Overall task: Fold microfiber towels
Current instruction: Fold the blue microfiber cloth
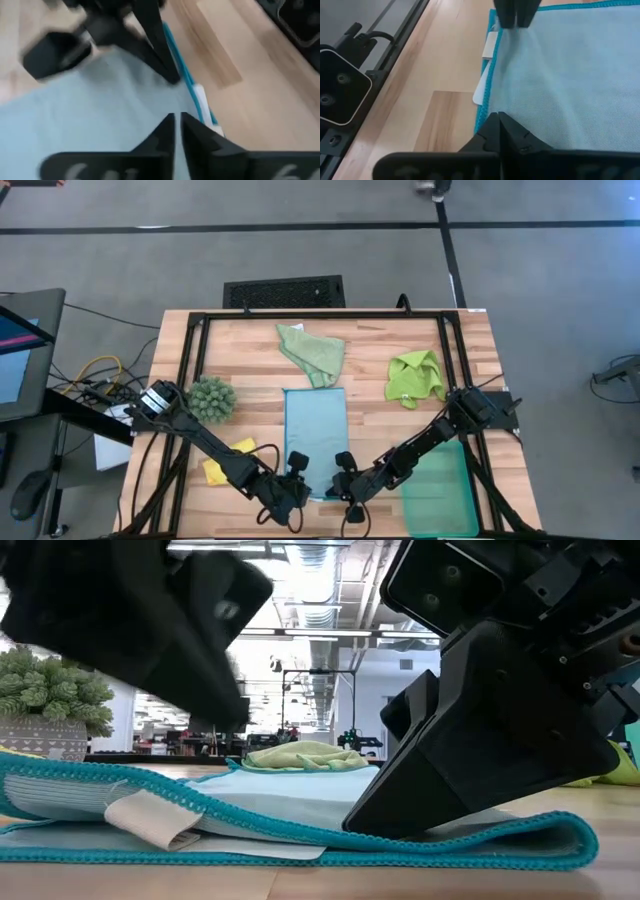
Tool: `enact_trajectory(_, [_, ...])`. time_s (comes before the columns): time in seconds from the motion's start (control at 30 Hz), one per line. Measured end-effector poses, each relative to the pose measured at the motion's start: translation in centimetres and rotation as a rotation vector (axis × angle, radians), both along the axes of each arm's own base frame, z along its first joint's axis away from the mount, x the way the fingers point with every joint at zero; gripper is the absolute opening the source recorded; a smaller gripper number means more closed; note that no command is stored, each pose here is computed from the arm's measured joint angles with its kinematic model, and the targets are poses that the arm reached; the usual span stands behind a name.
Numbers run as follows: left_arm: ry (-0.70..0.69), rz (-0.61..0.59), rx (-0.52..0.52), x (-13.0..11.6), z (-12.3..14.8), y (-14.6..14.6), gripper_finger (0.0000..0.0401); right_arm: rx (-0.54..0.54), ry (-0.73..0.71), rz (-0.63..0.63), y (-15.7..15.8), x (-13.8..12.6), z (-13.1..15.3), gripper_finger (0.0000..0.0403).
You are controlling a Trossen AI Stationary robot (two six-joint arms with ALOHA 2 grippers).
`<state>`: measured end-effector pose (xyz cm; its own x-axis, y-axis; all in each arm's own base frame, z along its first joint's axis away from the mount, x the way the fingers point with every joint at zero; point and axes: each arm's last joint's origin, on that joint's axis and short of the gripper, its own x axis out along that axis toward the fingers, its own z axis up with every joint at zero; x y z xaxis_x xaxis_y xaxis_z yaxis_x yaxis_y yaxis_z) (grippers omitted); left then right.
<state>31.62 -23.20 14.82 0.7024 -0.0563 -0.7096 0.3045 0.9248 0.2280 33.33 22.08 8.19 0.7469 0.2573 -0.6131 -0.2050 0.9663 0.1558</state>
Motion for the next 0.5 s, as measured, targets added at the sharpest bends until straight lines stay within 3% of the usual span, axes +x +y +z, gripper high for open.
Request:
enact_trajectory(0.27, [-0.020, 0.032, -0.085, -1.8, -3.0, 0.2, 0.0006, -0.001, 0.001, 0.000, 0.0, 0.0, 0.0, 0.0021])
enact_trajectory(0.5, [-0.042, -0.014, -0.161, -3.1, -3.5, -0.7, 0.0003, -0.006, 0.001, 0.004, 0.0, 0.0, 0.0, 0.0015])
